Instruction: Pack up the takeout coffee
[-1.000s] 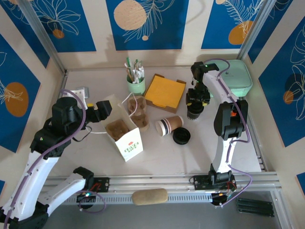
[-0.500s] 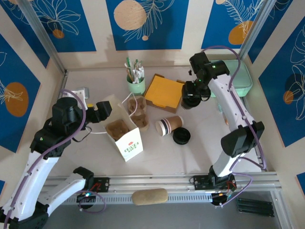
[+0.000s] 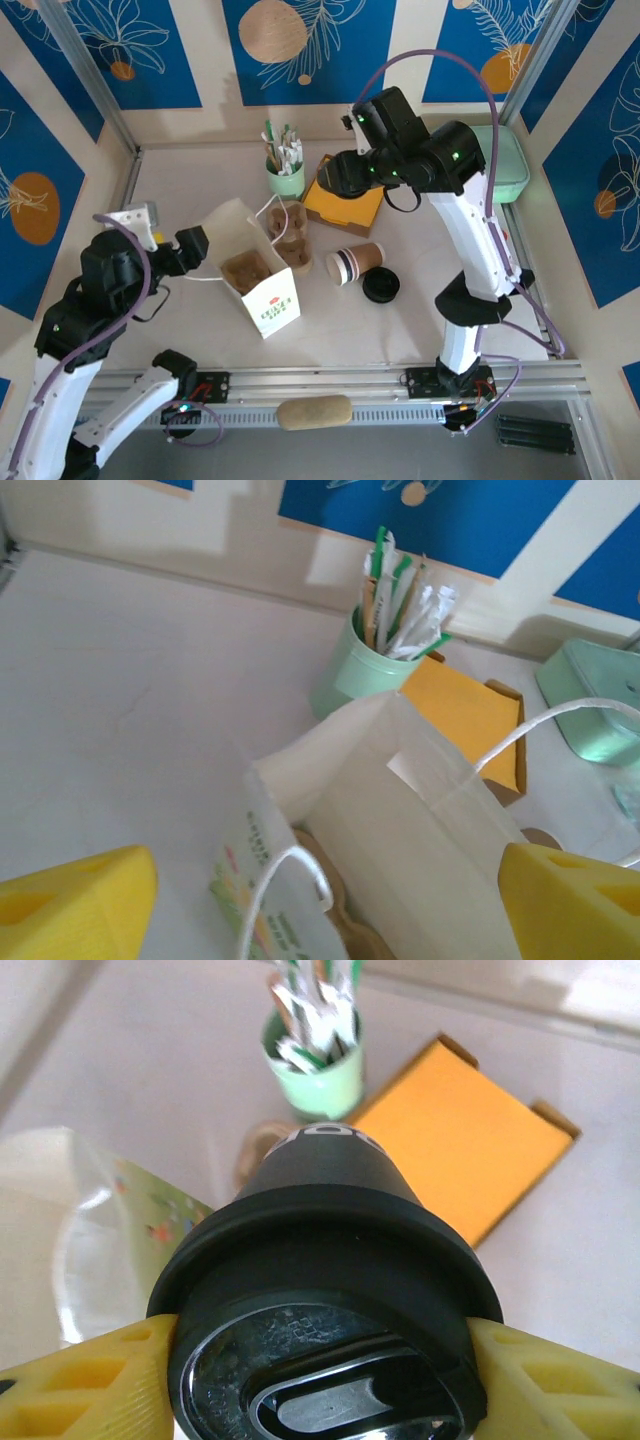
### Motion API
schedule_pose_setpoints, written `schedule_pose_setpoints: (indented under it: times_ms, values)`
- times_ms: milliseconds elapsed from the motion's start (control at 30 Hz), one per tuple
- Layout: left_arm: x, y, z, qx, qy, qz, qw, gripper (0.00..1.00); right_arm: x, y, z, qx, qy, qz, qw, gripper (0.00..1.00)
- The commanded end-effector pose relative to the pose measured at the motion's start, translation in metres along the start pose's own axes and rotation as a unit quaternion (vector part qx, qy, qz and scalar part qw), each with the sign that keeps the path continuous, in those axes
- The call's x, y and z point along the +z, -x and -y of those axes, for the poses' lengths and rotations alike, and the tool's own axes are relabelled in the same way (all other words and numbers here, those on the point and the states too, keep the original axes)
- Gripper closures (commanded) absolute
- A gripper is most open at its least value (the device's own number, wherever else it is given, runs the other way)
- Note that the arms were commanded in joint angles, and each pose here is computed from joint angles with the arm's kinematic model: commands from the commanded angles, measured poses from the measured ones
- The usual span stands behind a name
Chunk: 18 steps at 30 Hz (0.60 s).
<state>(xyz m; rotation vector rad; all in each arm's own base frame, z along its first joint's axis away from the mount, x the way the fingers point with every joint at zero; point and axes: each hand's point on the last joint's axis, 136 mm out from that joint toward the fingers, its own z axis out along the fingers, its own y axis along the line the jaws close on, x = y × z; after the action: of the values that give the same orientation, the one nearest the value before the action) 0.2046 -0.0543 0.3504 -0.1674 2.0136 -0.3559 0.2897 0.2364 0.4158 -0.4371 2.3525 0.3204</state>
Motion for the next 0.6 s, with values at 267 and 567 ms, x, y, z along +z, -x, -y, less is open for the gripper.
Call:
schedule_pose_setpoints:
  times_ms: [267, 567]
  values:
    - [-0.001, -0.027, -0.031, -0.004, 0.058, -0.017, 0.998, 0.15, -0.048, -0.001, -0.058, -0.068, 0.036, 0.079, 0.994, 0.49]
    - [0.007, -0.042, -0.035, -0.006, 0.063, -0.033, 0.997, 0.23, -0.073, -0.005, -0.135, -0.133, 0.125, 0.130, 0.975, 0.48]
